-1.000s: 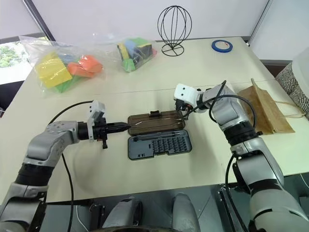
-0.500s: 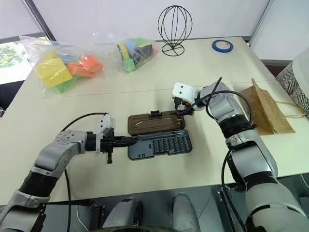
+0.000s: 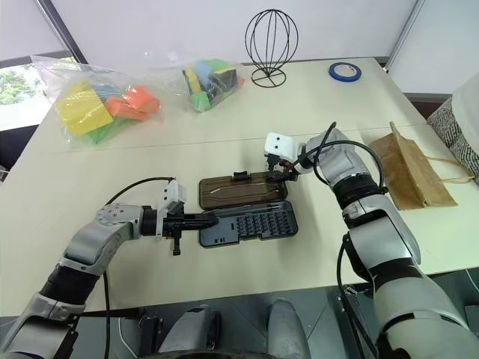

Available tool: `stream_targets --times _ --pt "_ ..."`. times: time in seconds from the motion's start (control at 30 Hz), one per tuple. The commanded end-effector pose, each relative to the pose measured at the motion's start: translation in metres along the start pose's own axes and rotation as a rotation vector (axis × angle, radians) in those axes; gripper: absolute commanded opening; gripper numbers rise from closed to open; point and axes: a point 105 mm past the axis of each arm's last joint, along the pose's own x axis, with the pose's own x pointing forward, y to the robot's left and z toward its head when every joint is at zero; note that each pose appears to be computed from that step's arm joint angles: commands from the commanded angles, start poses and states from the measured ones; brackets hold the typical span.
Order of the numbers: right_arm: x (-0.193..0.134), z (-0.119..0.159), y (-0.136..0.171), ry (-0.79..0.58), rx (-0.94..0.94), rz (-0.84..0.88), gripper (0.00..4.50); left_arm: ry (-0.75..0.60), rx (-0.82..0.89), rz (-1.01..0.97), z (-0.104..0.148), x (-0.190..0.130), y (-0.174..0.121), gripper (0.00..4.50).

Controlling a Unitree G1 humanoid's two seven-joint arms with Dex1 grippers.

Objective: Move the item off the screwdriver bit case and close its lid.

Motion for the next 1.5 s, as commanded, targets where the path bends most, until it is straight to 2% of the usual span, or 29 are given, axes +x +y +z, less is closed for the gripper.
stream_targets --times 0.03,0.37,0.6,1.2,1.3,1.43,1.5 --pt "0.002 0.011 0.002 -0.036 0.037 0.033 2.96 -0.004 0.026 -0.002 0.003 0.002 -0.002 0.0" --pt "0.01 0.027 0.006 -0.071 0.076 0.06 2.96 -0.007 0.03 0.007 0.004 0.002 0.0 0.0" --pt "0.016 0.005 0.008 0.014 0.108 0.09 2.96 -0.006 0.035 0.011 0.003 0.002 0.0 0.0" --pt "0.017 -0.012 0.007 0.091 0.079 0.117 2.96 -0.017 0.057 0.026 0.005 0.005 -0.001 0.0" --pt "0.018 -0.012 0.007 0.093 0.079 0.114 2.16 -0.016 0.058 0.028 0.005 0.005 -0.001 0.0" --pt "0.02 -0.013 0.008 0.098 0.08 0.116 0.16 -0.019 0.06 0.033 0.006 0.005 -0.001 0.0" --pt "0.021 -0.014 0.01 0.103 0.077 0.126 0.07 -0.019 0.061 0.035 0.006 0.005 -0.001 0.0"
